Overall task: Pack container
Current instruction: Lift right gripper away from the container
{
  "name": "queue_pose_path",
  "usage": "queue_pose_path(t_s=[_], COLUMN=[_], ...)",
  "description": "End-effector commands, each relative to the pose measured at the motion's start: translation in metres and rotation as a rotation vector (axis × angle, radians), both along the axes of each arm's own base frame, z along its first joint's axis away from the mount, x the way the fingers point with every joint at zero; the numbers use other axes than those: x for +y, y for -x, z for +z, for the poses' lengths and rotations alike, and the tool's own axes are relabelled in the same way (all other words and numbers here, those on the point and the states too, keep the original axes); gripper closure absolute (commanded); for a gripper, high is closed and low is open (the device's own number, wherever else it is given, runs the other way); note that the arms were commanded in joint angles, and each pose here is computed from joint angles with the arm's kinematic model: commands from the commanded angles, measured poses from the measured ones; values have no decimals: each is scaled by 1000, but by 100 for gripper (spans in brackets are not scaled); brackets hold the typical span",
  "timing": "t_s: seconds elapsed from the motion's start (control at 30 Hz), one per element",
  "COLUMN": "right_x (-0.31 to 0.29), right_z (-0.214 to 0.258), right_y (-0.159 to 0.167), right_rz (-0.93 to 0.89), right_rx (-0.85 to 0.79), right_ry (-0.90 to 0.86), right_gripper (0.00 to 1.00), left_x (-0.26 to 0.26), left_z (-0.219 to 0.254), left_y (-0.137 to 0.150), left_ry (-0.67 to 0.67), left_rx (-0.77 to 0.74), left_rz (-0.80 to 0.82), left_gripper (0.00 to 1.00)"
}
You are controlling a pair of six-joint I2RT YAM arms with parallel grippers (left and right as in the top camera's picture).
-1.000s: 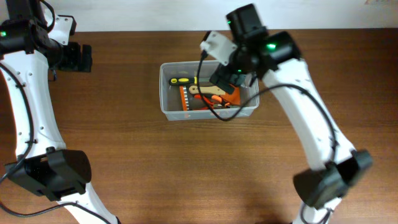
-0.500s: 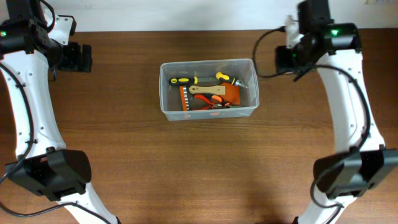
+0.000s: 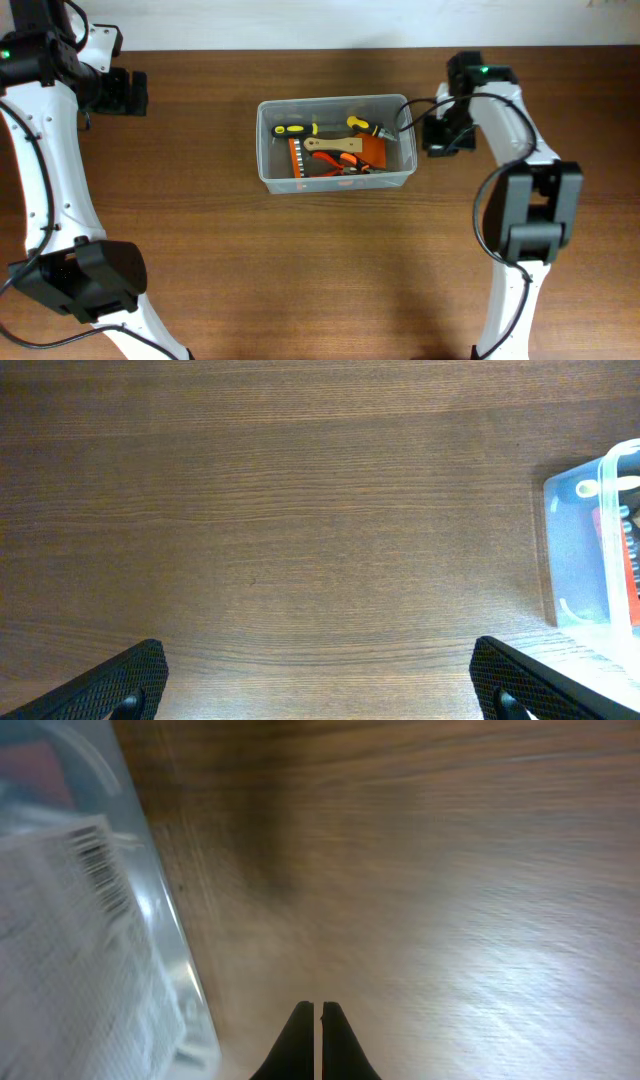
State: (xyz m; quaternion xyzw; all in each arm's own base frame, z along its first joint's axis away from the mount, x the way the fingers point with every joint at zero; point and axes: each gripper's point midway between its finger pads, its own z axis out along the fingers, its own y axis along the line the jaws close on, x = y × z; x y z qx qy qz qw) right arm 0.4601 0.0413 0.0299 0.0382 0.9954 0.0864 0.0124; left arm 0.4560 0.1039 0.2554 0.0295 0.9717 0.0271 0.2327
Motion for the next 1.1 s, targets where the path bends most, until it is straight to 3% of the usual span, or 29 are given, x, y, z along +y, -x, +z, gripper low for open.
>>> queue_pose_path(t_s=[0.0, 0.27, 0.73, 0.9, 1.07], right_x=[28, 56, 35, 3, -8], right_z=[-5, 3, 17, 78, 188], right_y=[1, 9, -3, -24, -37], right_rz=[32, 127, 102, 139, 166], right_rx=[10, 13, -37, -189, -452], right_ry=[-68, -173, -115, 6, 88], right_gripper=[96, 96, 96, 96, 96], left_x=[-1, -1, -1, -1, -1], left_z=[17, 17, 17, 17, 17], left_y=[2, 2, 2, 2, 2], left_ry=[0, 0, 0, 0, 2], left_rx=[-44, -44, -44, -44, -45], left_rz=[8, 8, 8, 8, 7], left_gripper=[1, 1, 1, 1, 1])
